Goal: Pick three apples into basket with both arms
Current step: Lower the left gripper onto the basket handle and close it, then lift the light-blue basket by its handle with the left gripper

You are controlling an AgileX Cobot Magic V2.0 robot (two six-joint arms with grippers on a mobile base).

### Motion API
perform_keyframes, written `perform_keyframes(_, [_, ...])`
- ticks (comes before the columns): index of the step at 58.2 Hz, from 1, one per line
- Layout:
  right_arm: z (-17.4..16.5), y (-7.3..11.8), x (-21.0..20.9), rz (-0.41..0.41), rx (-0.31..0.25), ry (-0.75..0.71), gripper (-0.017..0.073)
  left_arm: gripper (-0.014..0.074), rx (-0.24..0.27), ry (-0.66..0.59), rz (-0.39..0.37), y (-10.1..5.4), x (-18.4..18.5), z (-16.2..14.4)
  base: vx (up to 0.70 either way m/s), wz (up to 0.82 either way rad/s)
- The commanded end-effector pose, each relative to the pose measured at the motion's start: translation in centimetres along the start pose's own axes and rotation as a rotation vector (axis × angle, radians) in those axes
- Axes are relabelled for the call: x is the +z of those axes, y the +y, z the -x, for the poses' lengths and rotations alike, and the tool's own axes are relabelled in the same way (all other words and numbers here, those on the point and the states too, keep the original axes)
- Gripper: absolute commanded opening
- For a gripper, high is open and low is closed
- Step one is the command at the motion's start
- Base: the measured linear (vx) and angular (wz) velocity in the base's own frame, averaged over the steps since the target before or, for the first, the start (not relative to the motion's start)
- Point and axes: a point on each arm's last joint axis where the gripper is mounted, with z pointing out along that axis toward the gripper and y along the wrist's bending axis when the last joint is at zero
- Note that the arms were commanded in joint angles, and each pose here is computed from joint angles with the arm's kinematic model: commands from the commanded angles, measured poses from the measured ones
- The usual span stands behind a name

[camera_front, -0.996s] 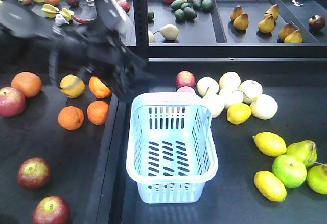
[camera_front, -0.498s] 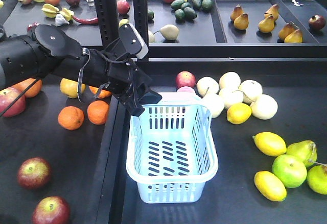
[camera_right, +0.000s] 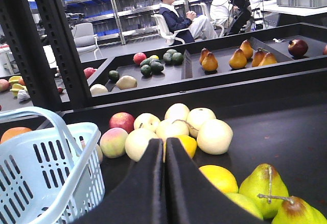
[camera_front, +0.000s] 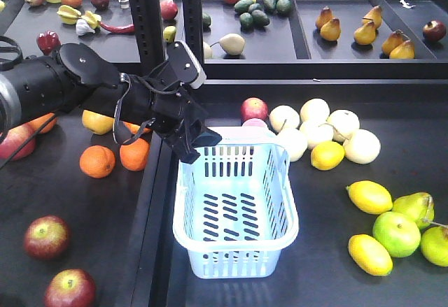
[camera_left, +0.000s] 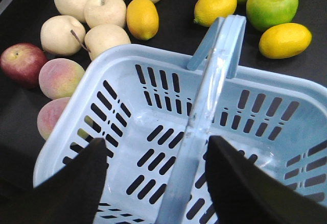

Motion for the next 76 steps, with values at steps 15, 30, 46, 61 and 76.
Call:
perform_keyframes(15, [0.3,0.1,-0.1,0.014,-0.019,-0.074,-0.0005,0.0418,-0.017,-0.050,-0.042,-0.3,-0.3,1.3,0.00,0.00])
perform_keyframes(30, [0.3,0.1,-0.1,0.014,-0.019,-0.073,-0.0005,0.0410,-0.029,-0.036,-0.053,-0.2,0.5,0.7,0.00,0.00])
perform_keyframes(46, [0.3,0.1,-0.1,0.014,-0.019,-0.073,-0.0005,0.0233,-0.034,-0.035,-0.056,-0.2,0.5,0.7,0.00,0.00])
perform_keyframes(61, [0.3,0.1,-0.1,0.014,-0.019,-0.073,-0.0005,-0.0008,-0.046,-0.046,-0.119,-1.0,-0.3,1.2,0.00,0.00])
perform_keyframes(76, [0.3,0.1,-0.1,0.014,-0.019,-0.073,-0.0005,-0.0008,-0.052,-0.131,-0.174,-2.4,-3.0,3.3,0.00,0.00])
